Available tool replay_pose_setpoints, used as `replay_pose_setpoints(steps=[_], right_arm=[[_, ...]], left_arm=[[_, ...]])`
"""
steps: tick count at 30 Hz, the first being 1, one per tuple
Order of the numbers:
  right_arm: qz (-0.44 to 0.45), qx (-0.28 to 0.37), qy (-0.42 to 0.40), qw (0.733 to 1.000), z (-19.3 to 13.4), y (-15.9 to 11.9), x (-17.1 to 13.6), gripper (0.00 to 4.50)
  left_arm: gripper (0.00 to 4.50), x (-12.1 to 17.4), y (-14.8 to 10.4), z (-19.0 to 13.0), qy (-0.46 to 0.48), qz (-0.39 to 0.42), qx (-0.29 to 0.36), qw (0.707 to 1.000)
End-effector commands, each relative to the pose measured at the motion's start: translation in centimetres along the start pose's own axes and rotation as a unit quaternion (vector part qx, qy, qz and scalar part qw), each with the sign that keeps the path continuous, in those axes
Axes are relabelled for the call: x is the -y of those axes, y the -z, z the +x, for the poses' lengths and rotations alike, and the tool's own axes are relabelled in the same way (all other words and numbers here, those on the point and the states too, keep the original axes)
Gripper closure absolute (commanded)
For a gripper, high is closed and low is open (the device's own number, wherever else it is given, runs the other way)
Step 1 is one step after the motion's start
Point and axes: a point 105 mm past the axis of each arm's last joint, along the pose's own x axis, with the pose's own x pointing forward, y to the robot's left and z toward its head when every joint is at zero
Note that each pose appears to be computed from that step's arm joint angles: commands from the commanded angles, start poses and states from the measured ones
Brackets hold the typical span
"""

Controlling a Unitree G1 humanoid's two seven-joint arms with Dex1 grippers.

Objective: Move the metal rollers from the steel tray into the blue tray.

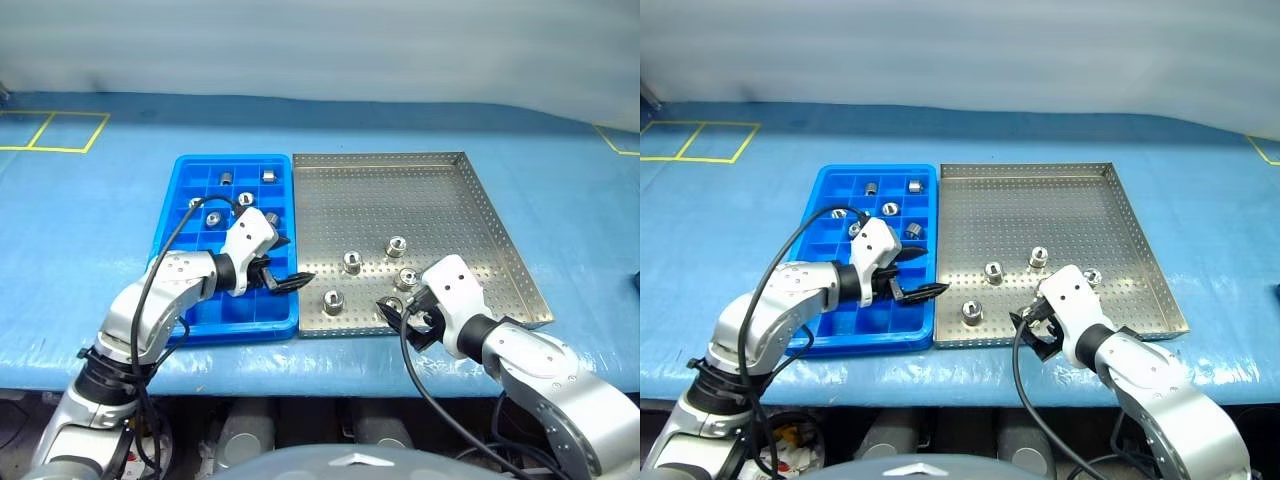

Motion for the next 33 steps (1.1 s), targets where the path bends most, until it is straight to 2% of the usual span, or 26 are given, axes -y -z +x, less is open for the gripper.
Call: replay_pose_setpoints(steps=[1, 7, 15, 23, 32, 33], right_arm=[[-0.010, 0.006, 0.003, 1.000, -0.2, -0.3, 0.1, 0.00], [-0.012, 0.010, 0.001, 1.000, -0.1, -0.5, 0.1, 0.00], [-0.006, 0.017, 0.009, 1.000, 0.0, -0.5, -0.1, 0.00], [0.008, 0.018, 0.028, 0.999, -0.4, -0.2, -0.3, 0.00], [0.015, 0.020, 0.035, 0.999, -0.6, -0.1, -0.4, 0.00], [0.015, 0.021, 0.035, 0.999, -0.5, -0.1, -0.4, 0.00]], left_arm=[[0.02, -0.1, -1.4, 0.3, 0.010, 0.024, 0.010, 1.000], [0.02, -0.3, -2.8, 2.7, 0.040, 0.065, -0.015, 0.997], [0.02, -0.3, -4.2, 8.5, 0.074, 0.039, -0.009, 0.996], [0.02, 0.2, -3.4, 12.8, 0.066, 0.048, -0.027, 0.996], [0.02, 0.6, -0.5, 13.9, 0.067, 0.075, -0.084, 0.991], [0.39, 0.7, -0.4, 13.8, 0.069, 0.078, -0.086, 0.991]])
